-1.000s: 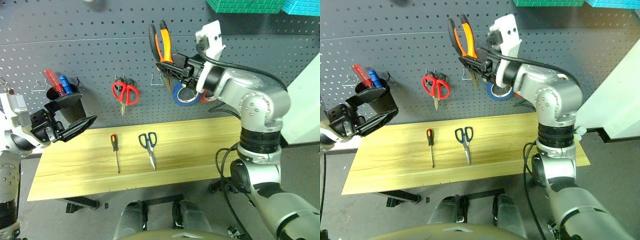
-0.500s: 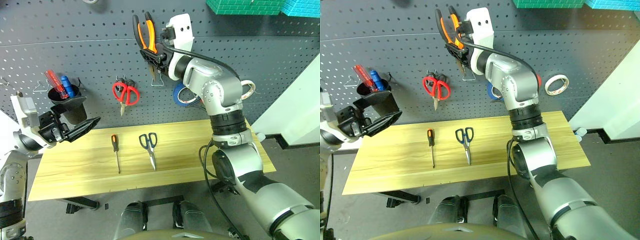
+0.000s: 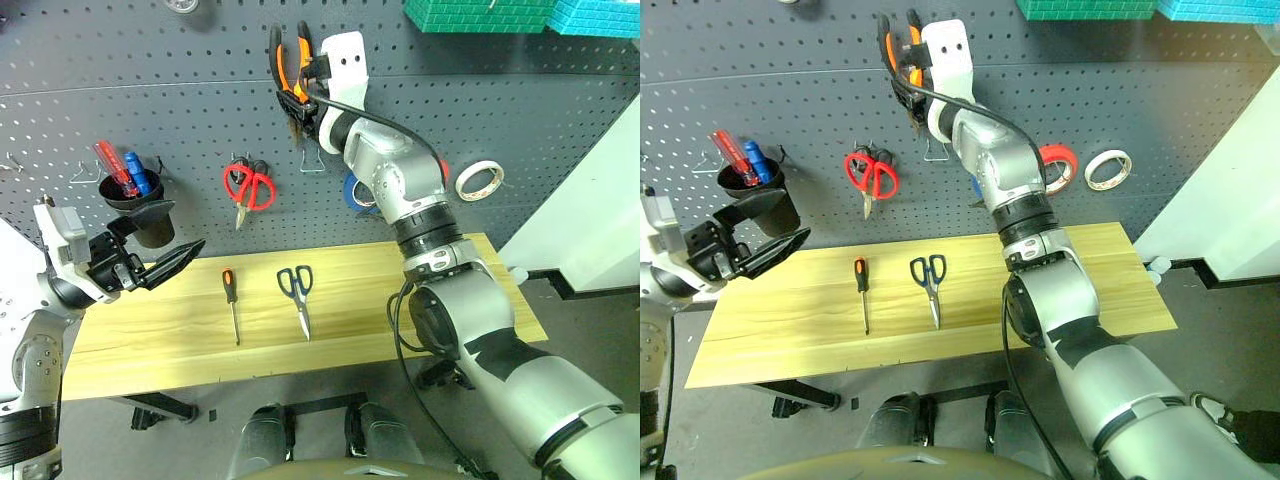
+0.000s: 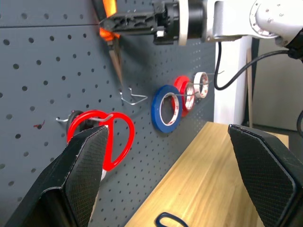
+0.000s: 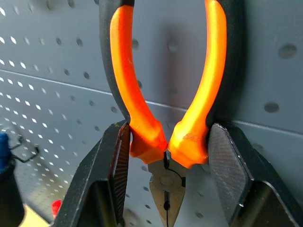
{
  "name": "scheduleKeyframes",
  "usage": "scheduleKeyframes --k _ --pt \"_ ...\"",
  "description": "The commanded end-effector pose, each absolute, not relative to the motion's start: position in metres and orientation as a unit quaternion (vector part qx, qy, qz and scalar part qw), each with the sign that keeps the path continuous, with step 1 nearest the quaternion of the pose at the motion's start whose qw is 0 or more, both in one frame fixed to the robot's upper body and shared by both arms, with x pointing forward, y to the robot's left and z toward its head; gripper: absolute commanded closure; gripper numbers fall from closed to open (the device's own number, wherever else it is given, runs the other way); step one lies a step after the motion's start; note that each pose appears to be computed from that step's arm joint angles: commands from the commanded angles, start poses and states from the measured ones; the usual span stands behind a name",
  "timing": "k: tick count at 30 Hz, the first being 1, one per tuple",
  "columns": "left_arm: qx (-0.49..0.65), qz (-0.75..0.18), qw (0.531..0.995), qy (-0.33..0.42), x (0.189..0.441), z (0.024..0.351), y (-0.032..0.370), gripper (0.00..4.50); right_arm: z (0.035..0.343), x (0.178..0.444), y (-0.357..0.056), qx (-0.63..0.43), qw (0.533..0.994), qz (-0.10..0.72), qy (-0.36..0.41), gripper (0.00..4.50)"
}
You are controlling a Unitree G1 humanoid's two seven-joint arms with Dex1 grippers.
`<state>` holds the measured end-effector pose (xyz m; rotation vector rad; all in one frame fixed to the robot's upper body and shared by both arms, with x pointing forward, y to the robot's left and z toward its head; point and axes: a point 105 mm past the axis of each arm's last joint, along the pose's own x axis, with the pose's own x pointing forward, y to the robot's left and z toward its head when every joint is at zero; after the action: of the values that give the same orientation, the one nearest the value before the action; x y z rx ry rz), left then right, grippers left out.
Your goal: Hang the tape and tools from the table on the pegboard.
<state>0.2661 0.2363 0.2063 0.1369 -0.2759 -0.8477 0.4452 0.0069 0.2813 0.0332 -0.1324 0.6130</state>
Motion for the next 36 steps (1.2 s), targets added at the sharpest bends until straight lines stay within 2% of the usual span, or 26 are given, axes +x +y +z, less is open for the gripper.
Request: scheduleKeyframes --k 1,18,29,30,35,36 --pt "0.083 -0.406 0.898 -0.147 0.262 0.212 0.237 0.24 0.295 0.449 -0.003 0.011 0.958 0.273 -0.085 2.42" --pt "0.088 -0.406 0.898 -0.143 0.268 0.212 0.24 0.24 0.246 0.462 -0.022 -0.022 0.976 0.209 -0.053 2.42" --pt "0.088 -0.403 0.901 -0.136 0.275 0.209 0.242 0.24 0.223 0.452 -0.008 -0.039 0.973 0.227 -0.023 2.42" --pt "0.087 -0.403 0.901 -0.135 0.275 0.209 0.243 0.24 0.224 0.451 -0.008 -0.036 0.973 0.228 -0.023 1.71" --pt "0.083 -0.402 0.902 -0.132 0.276 0.207 0.243 0.24 0.247 0.446 -0.011 -0.02 0.97 0.239 -0.046 0.21" --pt "0.082 -0.402 0.902 -0.132 0.276 0.206 0.243 0.24 0.253 0.444 -0.012 -0.017 0.968 0.244 -0.052 0.03"
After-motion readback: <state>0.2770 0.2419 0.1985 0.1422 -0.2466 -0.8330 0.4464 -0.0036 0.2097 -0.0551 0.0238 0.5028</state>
